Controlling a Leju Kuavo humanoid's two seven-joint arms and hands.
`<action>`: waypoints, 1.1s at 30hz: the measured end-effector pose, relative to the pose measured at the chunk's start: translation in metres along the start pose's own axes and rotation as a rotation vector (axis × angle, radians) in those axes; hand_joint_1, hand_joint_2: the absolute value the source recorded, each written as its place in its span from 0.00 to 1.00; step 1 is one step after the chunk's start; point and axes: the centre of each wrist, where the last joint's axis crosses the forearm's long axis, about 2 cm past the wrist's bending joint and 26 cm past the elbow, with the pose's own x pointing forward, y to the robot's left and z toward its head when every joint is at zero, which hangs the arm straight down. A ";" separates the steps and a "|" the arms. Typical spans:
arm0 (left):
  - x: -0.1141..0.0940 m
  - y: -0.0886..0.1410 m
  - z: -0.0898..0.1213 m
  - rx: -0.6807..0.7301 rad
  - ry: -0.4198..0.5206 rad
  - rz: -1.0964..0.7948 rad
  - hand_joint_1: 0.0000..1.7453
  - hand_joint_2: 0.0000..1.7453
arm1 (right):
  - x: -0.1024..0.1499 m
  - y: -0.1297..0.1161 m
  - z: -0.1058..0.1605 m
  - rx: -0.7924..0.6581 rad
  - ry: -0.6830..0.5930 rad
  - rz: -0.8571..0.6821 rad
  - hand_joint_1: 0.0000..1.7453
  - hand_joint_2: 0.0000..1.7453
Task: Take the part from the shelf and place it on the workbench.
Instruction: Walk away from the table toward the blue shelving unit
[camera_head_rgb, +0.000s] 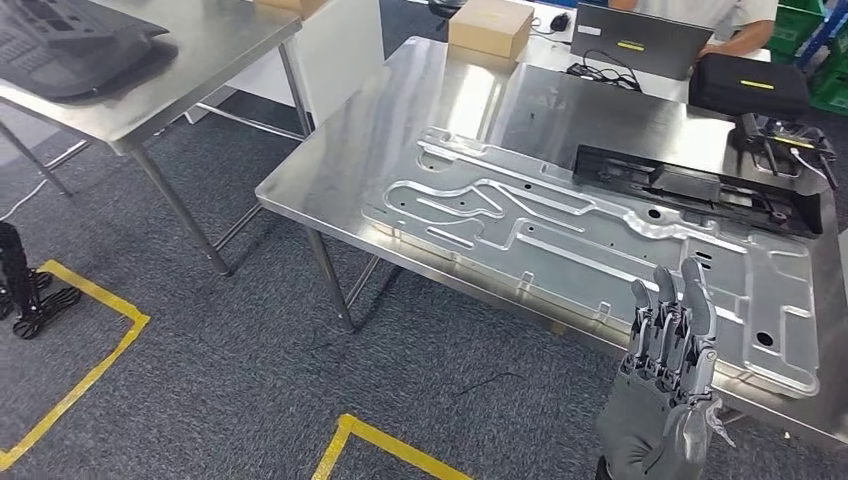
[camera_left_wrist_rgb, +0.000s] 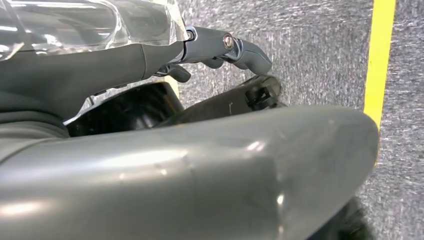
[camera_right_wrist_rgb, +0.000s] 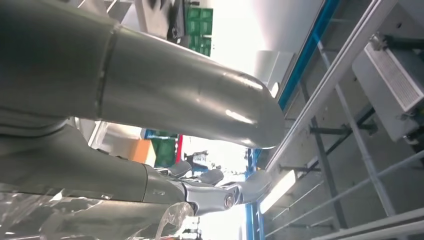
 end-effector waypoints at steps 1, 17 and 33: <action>0.000 -0.001 0.000 -0.002 0.000 0.000 0.00 0.00 | 0.000 0.000 0.000 0.000 0.002 -0.001 0.00 0.00; 0.002 0.002 -0.001 0.006 0.006 -0.002 0.00 0.00 | 0.000 0.002 0.000 0.012 0.016 -0.016 0.00 0.00; -0.003 0.000 0.001 0.011 0.029 -0.002 0.00 0.00 | 0.000 -0.001 0.006 0.022 0.052 -0.036 0.00 0.00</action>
